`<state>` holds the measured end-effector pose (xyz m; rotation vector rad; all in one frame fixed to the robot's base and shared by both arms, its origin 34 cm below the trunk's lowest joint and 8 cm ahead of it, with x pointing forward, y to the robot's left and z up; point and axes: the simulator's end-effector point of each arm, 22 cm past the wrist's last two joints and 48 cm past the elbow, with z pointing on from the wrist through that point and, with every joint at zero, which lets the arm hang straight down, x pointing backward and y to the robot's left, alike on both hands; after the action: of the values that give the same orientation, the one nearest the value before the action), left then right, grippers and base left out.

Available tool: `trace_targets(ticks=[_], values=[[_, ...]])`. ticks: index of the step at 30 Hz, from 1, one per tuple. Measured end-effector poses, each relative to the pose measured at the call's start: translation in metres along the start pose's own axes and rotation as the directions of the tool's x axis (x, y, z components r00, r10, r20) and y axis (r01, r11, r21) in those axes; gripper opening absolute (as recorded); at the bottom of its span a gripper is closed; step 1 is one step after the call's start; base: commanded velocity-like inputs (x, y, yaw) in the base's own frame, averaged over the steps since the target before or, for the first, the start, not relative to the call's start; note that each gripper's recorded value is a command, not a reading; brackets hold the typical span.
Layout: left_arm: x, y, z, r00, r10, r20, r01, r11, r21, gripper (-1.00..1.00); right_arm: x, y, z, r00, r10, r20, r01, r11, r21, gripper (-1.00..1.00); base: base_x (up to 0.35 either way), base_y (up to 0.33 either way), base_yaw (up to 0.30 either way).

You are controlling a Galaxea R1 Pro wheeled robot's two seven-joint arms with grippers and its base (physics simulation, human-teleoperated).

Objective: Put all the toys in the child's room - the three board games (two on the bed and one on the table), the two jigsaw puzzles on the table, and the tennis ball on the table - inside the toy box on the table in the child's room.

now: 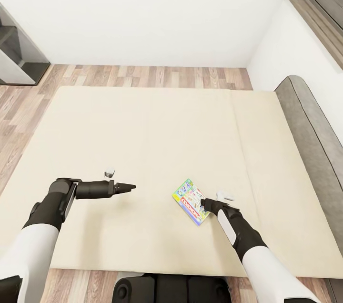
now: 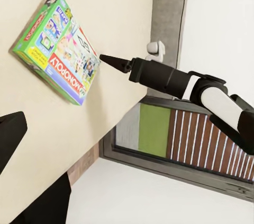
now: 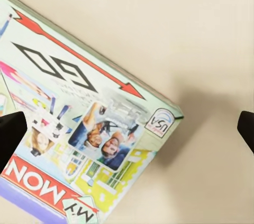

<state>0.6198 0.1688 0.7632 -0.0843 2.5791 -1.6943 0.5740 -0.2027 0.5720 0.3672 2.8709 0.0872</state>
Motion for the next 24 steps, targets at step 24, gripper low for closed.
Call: trace_targets(ticks=[24], values=[[0.001, 0.0, 0.001, 1.0, -0.004, -0.001, 0.004, 1.0, -0.002, 1.0, -0.087, 0.036, -0.008, 1.0, -0.02, 0.012, 0.02, 0.999, -0.04, 1.0, 0.0, 0.0, 0.0]])
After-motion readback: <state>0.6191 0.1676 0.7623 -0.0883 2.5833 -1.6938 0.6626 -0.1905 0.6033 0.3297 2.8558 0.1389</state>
